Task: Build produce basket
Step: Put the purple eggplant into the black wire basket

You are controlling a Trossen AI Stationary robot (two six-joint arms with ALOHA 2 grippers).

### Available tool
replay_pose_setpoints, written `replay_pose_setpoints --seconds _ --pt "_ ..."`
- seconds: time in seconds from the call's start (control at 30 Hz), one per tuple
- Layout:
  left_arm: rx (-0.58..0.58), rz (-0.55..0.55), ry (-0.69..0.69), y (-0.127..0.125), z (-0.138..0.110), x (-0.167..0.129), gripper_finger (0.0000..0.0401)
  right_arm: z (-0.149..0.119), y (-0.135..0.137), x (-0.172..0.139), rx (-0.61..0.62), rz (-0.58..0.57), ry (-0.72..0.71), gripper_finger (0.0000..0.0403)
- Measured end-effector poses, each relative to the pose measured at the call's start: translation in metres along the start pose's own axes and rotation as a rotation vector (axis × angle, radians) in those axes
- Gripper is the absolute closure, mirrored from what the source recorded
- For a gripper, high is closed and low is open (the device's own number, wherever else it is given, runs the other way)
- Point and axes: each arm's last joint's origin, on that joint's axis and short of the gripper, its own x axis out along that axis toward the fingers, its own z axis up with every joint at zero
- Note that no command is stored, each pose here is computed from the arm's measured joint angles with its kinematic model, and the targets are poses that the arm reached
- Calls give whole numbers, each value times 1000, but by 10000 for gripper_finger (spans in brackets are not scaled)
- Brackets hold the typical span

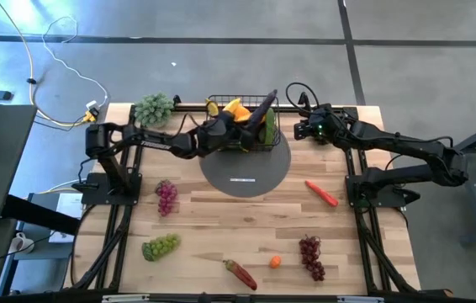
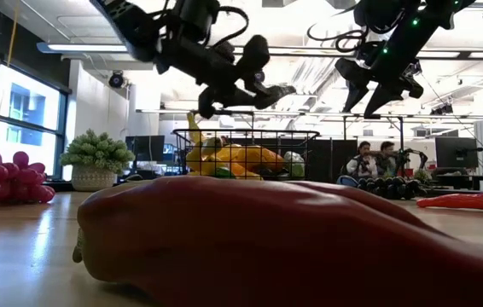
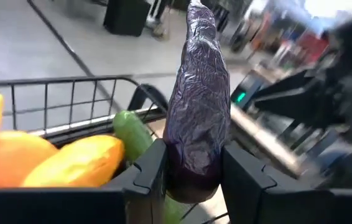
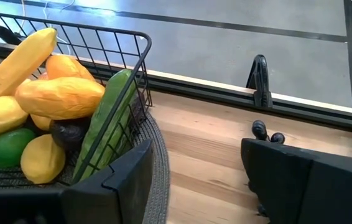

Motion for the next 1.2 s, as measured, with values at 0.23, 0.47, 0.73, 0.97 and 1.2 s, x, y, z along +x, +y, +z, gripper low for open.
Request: replay_pose_setpoints --seconds 0.23,0.47,0.73,0.97,1.2 --pt "198 112 140 -3 10 6 294 0 0 0 3 0 0 179" --pt "234 146 182 1 8 6 296 0 0 0 5 -1 0 179" --pt "134 154 212 3 5 5 289 0 0 0 5 -1 0 179" --pt "71 160 221 5 5 6 267 -1 1 0 5 28 21 179" --pt "69 164 237 5 3 5 236 -3 0 0 36 40 56 179"
